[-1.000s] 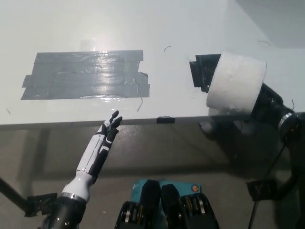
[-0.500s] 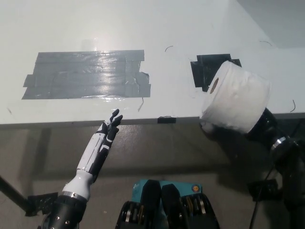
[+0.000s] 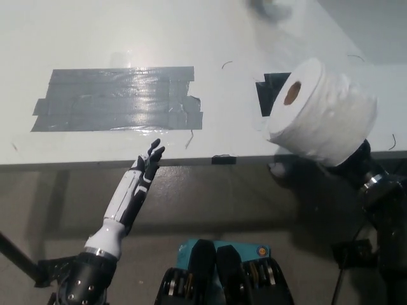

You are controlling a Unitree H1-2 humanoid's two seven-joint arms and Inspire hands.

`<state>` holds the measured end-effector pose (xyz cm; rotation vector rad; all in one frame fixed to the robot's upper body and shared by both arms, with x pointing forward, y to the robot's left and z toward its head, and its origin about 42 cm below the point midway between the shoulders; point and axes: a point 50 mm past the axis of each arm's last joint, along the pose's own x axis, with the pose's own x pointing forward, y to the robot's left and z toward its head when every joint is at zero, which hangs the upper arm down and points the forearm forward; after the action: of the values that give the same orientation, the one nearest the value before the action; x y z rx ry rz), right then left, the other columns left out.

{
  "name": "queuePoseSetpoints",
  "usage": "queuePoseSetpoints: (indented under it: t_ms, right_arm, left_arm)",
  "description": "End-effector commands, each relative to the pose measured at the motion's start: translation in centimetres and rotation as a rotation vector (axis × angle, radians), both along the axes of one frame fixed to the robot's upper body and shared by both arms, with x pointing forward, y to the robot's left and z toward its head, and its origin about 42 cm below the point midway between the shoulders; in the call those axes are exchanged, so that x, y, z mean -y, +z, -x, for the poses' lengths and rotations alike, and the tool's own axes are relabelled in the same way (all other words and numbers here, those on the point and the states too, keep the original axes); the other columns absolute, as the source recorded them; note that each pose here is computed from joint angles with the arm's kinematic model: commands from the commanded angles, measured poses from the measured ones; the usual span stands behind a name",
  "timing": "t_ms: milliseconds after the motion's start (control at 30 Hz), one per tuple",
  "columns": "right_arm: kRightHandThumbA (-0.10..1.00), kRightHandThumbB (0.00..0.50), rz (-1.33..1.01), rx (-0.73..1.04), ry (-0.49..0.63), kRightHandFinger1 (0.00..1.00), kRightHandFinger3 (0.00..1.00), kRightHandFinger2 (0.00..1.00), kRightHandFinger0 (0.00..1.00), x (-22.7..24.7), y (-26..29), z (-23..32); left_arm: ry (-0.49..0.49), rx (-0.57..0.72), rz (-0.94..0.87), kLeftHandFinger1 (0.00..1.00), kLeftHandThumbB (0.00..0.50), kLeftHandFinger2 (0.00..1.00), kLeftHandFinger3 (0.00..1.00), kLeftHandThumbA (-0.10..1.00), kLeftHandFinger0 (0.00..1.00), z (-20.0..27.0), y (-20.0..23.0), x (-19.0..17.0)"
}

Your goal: A toilet paper roll is kept on the black spot on the desk infront of the robot and the robot inserts its right thumb into the hole in the centre to grab the roll. Then it passes the roll to a person.

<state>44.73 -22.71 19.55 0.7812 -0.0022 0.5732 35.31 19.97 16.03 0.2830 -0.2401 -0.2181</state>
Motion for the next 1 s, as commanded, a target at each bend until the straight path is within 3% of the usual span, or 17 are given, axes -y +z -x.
queuePoseSetpoints:
  t_ms: [0, 100, 167, 233, 300, 400, 500, 600, 700, 767, 900, 967]
  right_arm:
    - [-0.1, 0.154, -0.205, 0.239, 0.098, 0.07, 0.31, 0.65, 0.0, -0.3, 11.0, -1.2]
    - [-0.1, 0.152, -0.195, 0.236, 0.089, 0.16, 0.56, 0.75, 0.0, -0.2, 11.4, -1.4]
    - [-0.1, 0.159, -0.183, 0.224, 0.072, 0.26, 0.75, 0.87, 0.0, -0.2, 11.7, -1.8]
    - [-0.1, 0.154, -0.155, 0.216, 0.046, 0.37, 0.93, 0.9, 0.0, -0.1, 12.2, -2.1]
    - [-0.1, 0.125, -0.128, 0.191, 0.008, 0.43, 1.0, 0.91, 0.0, 0.0, 12.7, -2.7]
    - [-0.1, 0.088, -0.019, 0.169, -0.086, 0.47, 1.0, 0.85, 0.0, 0.2, 13.9, -4.1]
    - [-0.1, 0.1, 0.048, 0.137, -0.14, 0.45, 1.0, 0.83, 0.0, 0.3, 14.4, -5.0]
    - [-0.1, 0.09, 0.131, 0.112, -0.197, 0.46, 0.96, 0.86, 0.0, 0.0, 14.8, -6.3]
    - [-0.1, 0.117, 0.275, 0.11, -0.276, 0.49, 0.99, 0.87, 0.01, -0.4, 15.4, -7.7]
    - [-0.1, 0.121, 0.418, 0.111, -0.331, 0.53, 1.0, 0.94, 0.01, -0.8, 15.4, -8.4]
    - [-0.1, 0.158, 0.693, 0.16, -0.425, 0.67, 0.97, 1.0, 0.2, -1.7, 15.1, -9.4]
    - [-0.1, 0.16, 0.804, 0.203, -0.448, 0.68, 0.95, 0.99, 0.24, -2.0, 15.5, -9.8]
  left_arm:
    - [-0.013, 0.12, -0.004, 1.0, 0.071, 1.0, 1.0, 1.0, 1.0, -2.9, 4.3, 0.6]
    - [-0.014, 0.121, -0.008, 1.0, 0.068, 1.0, 1.0, 1.0, 1.0, -3.0, 4.4, 0.5]
    - [-0.014, 0.121, -0.018, 1.0, 0.053, 1.0, 1.0, 1.0, 1.0, -3.0, 4.5, 0.5]
    - [-0.018, 0.122, -0.025, 1.0, 0.051, 1.0, 1.0, 1.0, 1.0, -3.1, 4.6, 0.6]
    - [-0.018, 0.122, -0.024, 1.0, 0.05, 1.0, 1.0, 1.0, 1.0, -3.0, 4.5, 0.6]
    - [-0.017, 0.126, -0.027, 1.0, 0.052, 1.0, 1.0, 1.0, 1.0, -3.0, 4.6, 0.7]
    - [-0.018, 0.118, -0.026, 1.0, 0.054, 1.0, 1.0, 1.0, 1.0, -3.0, 4.5, 0.7]
    - [-0.019, 0.109, -0.027, 1.0, 0.049, 1.0, 1.0, 1.0, 1.0, -2.9, 4.3, 0.6]
    - [-0.018, 0.104, -0.032, 1.0, 0.044, 1.0, 1.0, 1.0, 1.0, -2.7, 4.3, 0.6]
    - [-0.012, 0.099, -0.032, 1.0, 0.048, 1.0, 1.0, 1.0, 1.0, -2.3, 3.9, 0.5]
    - [-0.009, 0.079, -0.029, 1.0, 0.044, 1.0, 1.0, 1.0, 1.0, -1.5, 3.3, 0.4]
    - [-0.01, 0.084, -0.031, 1.0, 0.042, 1.0, 1.0, 1.0, 1.0, -1.5, 3.3, 0.4]
